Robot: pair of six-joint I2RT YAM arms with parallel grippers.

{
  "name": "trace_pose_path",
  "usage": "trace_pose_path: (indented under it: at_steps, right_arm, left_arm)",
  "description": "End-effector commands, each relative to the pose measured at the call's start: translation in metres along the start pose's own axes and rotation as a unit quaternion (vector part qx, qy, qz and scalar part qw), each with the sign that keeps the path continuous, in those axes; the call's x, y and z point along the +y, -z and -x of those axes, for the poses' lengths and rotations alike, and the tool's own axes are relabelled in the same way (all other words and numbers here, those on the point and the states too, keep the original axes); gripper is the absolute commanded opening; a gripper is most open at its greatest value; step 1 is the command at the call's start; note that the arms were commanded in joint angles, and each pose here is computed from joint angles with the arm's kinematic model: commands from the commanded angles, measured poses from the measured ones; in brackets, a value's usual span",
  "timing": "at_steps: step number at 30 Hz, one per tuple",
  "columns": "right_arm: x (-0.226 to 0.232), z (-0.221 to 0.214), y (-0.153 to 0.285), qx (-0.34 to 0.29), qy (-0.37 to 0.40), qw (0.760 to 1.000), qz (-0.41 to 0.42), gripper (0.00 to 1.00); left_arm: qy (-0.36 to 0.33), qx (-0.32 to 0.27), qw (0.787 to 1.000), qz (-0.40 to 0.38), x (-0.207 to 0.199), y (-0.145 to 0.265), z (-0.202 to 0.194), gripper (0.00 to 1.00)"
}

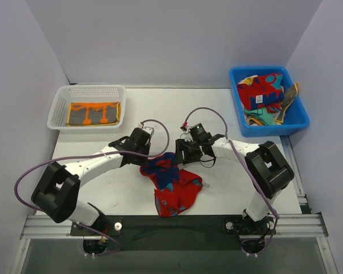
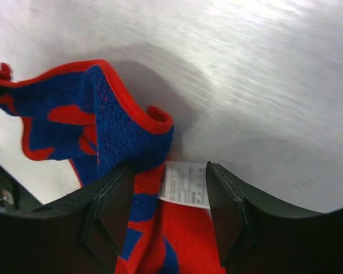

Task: Fold and stack the towels
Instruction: Flatten out the crumpled towel

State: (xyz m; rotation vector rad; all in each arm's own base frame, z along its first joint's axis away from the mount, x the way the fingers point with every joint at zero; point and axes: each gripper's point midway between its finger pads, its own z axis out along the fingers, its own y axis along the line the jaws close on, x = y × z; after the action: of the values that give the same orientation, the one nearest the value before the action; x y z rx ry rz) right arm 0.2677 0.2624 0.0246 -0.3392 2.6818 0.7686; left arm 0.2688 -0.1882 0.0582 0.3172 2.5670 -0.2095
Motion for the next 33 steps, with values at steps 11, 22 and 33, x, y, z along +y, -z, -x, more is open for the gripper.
trace_pose_path:
  at_steps: [11, 22, 33]
  right_arm:
    - [0.051, 0.0, -0.017, 0.001, 0.036, 0.996, 0.077, 0.54]
    - [0.055, 0.016, 0.006, -0.024, 0.089, 0.995, 0.042, 0.14]
    - [0.016, 0.078, 0.088, -0.109, 0.194, 0.962, -0.158, 0.06]
  left_arm:
    - [0.019, -0.011, 1.0, -0.002, 0.003, 0.01, -0.008, 0.0]
    - [0.019, -0.028, 0.999, 0.007, 0.007, 0.016, -0.002, 0.0]
    - [0.004, -0.062, 0.998, 0.017, 0.003, 0.027, 0.042, 0.0]
